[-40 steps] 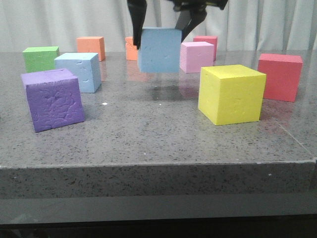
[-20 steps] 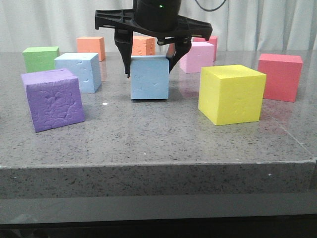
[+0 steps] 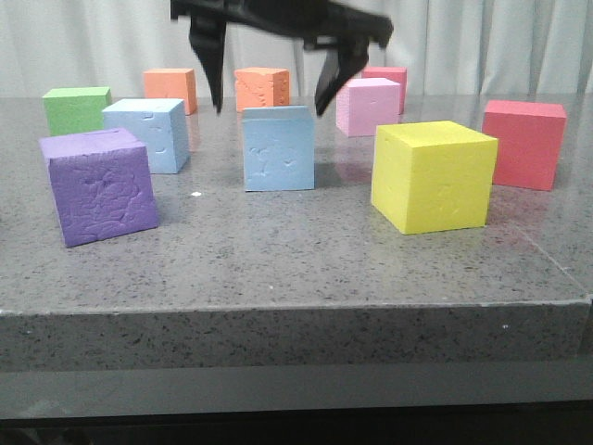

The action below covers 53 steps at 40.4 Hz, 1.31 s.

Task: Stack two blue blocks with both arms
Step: 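Raise the right gripper away from the placed blue cube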

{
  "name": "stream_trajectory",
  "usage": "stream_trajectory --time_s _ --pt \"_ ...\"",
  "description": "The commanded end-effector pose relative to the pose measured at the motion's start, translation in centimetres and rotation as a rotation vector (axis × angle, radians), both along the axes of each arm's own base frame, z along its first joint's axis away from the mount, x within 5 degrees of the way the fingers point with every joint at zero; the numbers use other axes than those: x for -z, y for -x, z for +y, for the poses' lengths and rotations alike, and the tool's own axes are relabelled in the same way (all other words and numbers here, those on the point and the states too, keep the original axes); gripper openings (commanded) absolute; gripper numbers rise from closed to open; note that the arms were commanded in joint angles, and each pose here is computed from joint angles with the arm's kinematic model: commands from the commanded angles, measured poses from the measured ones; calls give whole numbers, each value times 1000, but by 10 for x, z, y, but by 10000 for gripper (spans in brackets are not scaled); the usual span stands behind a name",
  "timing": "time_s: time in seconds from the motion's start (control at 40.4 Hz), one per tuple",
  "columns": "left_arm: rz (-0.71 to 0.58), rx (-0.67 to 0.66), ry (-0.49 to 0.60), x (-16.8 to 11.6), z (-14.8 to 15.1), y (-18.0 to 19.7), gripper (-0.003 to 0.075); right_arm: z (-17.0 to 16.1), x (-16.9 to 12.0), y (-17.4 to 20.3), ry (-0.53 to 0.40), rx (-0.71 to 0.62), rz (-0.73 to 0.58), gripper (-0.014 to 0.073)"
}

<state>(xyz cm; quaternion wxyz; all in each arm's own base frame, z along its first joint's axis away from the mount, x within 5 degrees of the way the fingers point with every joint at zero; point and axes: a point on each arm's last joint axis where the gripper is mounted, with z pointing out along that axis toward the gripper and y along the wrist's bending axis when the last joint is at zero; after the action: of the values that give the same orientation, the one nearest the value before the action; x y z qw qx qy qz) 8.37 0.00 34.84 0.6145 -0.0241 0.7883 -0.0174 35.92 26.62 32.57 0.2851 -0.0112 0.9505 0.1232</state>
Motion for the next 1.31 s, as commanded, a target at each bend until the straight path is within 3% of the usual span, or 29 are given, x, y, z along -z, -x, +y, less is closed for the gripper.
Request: stream_trajectory --time_s 0.0,0.371,0.47,0.618,0.742,0.866,1.088,1.286 --pt "-99 4 6 -15 0 -2 692 -14 -69 13 -78 -6 -177 665" --pt "-99 4 6 -15 0 -2 692 -17 -80 16 -76 -3 -181 640" --pt "-99 4 6 -15 0 -2 692 -17 -79 16 -73 -2 -176 505" --pt "-99 4 6 -15 0 -2 692 -17 -78 17 -66 1 -166 153" --pt "-99 4 6 -15 0 -2 692 -21 -83 20 -61 7 -160 -62" --pt "-99 4 6 -15 0 -2 692 -36 -93 23 -37 12 -163 -62" --pt "-99 4 6 -15 0 -2 692 -79 -112 33 97 -71 -134 -62" --pt "-99 4 6 -15 0 -2 692 -101 -127 52 98 -101 -178 -62"
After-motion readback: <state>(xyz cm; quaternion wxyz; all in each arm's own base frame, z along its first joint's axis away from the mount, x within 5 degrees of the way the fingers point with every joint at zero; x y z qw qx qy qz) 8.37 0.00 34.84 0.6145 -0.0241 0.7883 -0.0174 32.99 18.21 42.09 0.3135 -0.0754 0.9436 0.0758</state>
